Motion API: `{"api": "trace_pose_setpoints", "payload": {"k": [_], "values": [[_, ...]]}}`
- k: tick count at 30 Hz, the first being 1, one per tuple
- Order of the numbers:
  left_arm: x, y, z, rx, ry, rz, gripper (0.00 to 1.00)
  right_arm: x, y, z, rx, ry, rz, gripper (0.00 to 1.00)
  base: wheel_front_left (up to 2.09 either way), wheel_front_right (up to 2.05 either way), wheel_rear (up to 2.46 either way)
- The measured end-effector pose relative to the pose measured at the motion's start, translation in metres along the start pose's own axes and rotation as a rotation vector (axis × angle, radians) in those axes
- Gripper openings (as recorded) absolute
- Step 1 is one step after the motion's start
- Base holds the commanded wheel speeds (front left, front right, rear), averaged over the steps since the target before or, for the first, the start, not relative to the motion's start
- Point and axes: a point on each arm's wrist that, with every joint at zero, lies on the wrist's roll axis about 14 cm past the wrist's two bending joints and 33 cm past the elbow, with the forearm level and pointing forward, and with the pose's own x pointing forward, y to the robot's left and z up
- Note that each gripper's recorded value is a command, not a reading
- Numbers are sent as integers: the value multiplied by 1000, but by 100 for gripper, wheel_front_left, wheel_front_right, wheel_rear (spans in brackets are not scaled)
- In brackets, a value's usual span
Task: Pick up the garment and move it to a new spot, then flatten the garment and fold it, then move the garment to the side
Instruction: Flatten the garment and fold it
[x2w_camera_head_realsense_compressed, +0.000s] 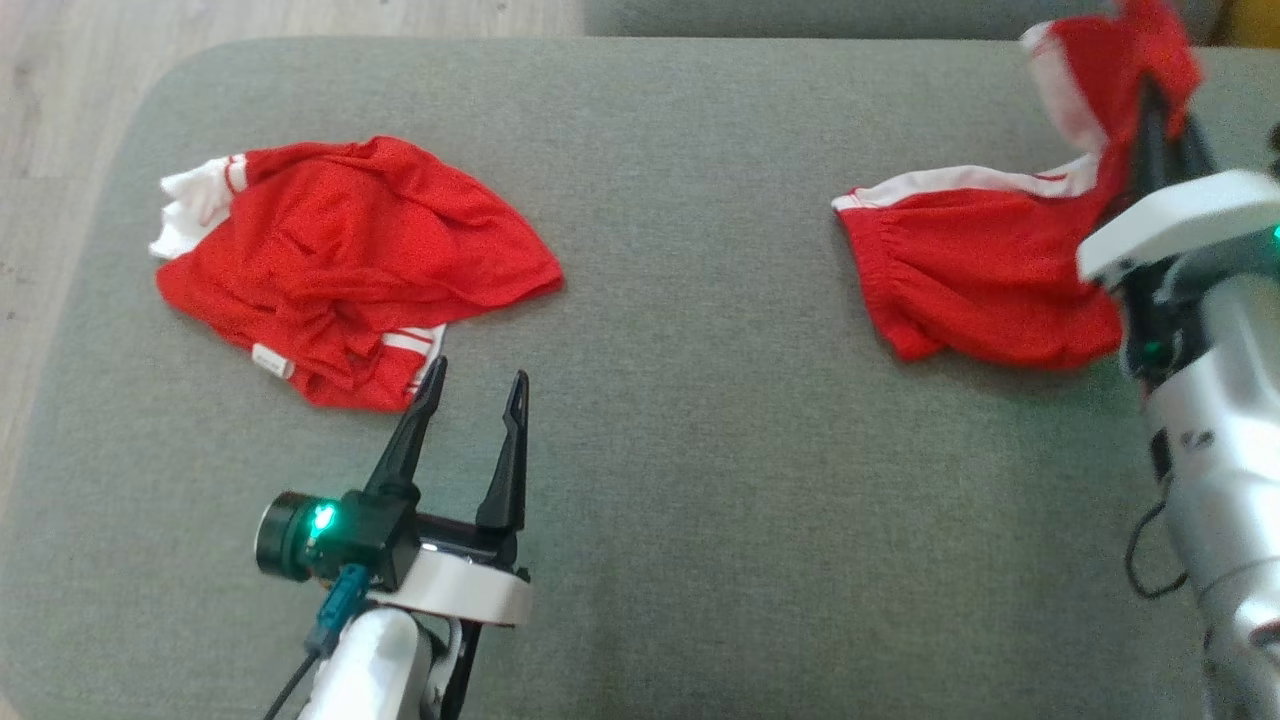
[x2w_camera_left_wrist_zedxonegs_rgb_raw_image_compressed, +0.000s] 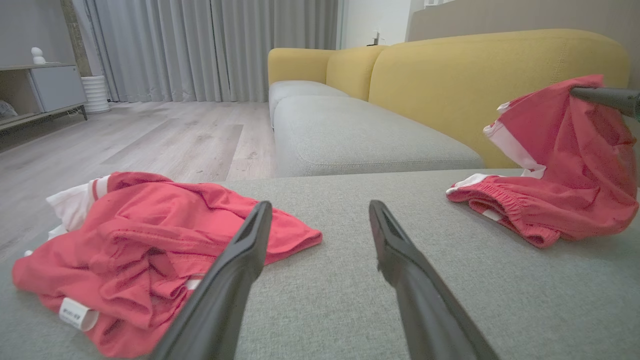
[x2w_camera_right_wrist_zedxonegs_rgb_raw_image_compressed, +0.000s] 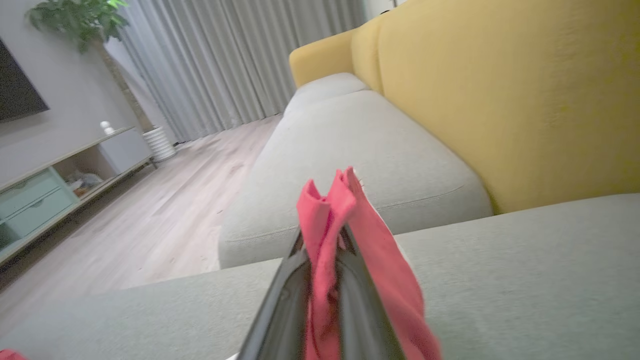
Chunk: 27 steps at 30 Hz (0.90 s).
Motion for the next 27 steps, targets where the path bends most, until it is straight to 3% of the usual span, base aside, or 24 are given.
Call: {"api": "trace_pose_setpoints", "payload": {"k": [15, 22, 23, 24, 27], "values": [[-27, 16, 3, 1, -3, 66, 100, -37, 112, -62, -44, 162, 332, 0, 0, 0, 0], [-25, 13, 4, 0, -7, 57, 100, -67, 112, -110, -271, 321, 430, 0, 0, 0, 0], [-25, 12, 4, -1, -9, 53, 100, -71, 108, -117, -307, 349, 432, 21, 0, 0, 0], [-24, 10, 4, -1, -10, 48, 100, -75, 103, -122, -340, 366, 434, 100, 0, 0, 0], [-21, 5, 5, -2, -14, 30, 100, -81, 89, -128, -382, 386, 411, 100, 0, 0, 0]]}}
